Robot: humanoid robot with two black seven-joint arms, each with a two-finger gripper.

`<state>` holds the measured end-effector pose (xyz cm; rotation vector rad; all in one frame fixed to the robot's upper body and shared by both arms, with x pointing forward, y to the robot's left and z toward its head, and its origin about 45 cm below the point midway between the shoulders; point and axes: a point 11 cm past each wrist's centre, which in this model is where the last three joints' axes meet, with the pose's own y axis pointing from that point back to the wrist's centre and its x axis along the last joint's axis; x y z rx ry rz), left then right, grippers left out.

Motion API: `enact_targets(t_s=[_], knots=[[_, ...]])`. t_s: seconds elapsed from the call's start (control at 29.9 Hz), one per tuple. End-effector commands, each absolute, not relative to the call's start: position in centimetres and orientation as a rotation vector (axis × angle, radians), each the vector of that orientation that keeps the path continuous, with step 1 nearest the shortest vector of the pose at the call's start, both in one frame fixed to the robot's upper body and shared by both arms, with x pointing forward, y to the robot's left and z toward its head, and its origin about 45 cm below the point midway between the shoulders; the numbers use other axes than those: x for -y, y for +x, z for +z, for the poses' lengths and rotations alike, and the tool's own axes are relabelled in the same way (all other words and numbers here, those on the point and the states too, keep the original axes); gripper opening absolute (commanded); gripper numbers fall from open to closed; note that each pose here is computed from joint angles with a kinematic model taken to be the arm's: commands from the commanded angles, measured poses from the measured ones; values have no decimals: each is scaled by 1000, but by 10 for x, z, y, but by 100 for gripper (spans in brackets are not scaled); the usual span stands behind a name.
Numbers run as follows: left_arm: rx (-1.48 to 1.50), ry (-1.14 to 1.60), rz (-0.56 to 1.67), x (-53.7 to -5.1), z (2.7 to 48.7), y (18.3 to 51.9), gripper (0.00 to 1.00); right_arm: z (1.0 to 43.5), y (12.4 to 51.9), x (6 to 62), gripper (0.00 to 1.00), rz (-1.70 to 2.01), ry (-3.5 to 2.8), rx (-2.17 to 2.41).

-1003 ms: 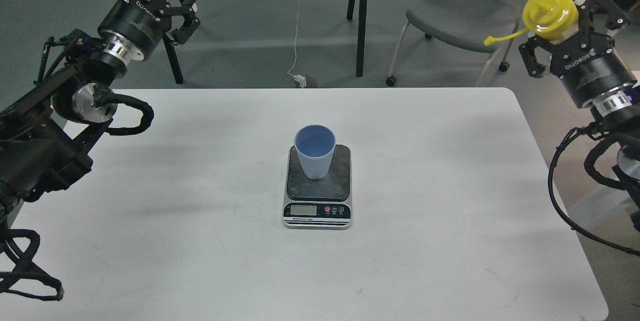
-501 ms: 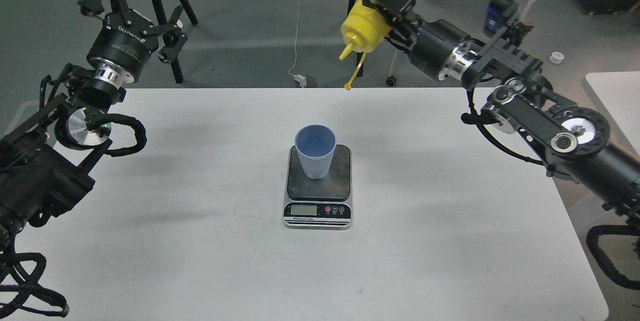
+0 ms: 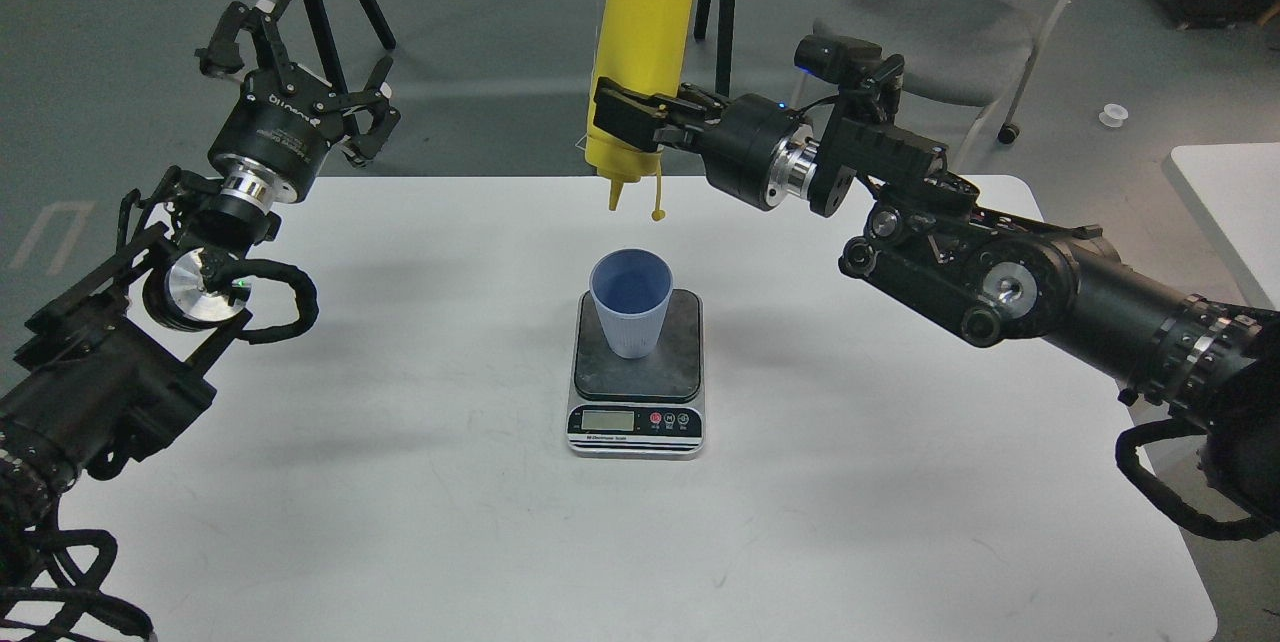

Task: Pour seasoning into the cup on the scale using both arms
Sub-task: 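Tilt the bottle upside down above the cup to pour, then turn the bottle upright with the right gripper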

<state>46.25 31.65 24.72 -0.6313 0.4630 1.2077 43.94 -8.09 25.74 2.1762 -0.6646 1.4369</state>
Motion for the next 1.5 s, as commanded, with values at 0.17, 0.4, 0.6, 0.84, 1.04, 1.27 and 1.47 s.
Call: enact_targets(t_s=[0.17,0.4,0.6,0.84,1.04,1.27,1.47], knots=[[-460,-634,1210,-316,248,463,99,235,441,72,34,1523,2086,691],[-456,-636,1210,-316,251,464,99,231,436,57,34,1519,2112,678],[-453,-632,1207,-316,252,464,99,245,443,66,34,1315,2247,764],[-442,-634,1206,-319,257,466,99,288,473,162,34,778,2466,1113],[-422,-621,1235,-337,258,462,99,284,471,232,34,232,2643,1355],[-432,-652,1257,-346,256,459,99,245,447,289,35,-684,2770,1692],[-433,-654,1261,-346,256,459,99,203,414,303,35,-1060,2808,1790]])
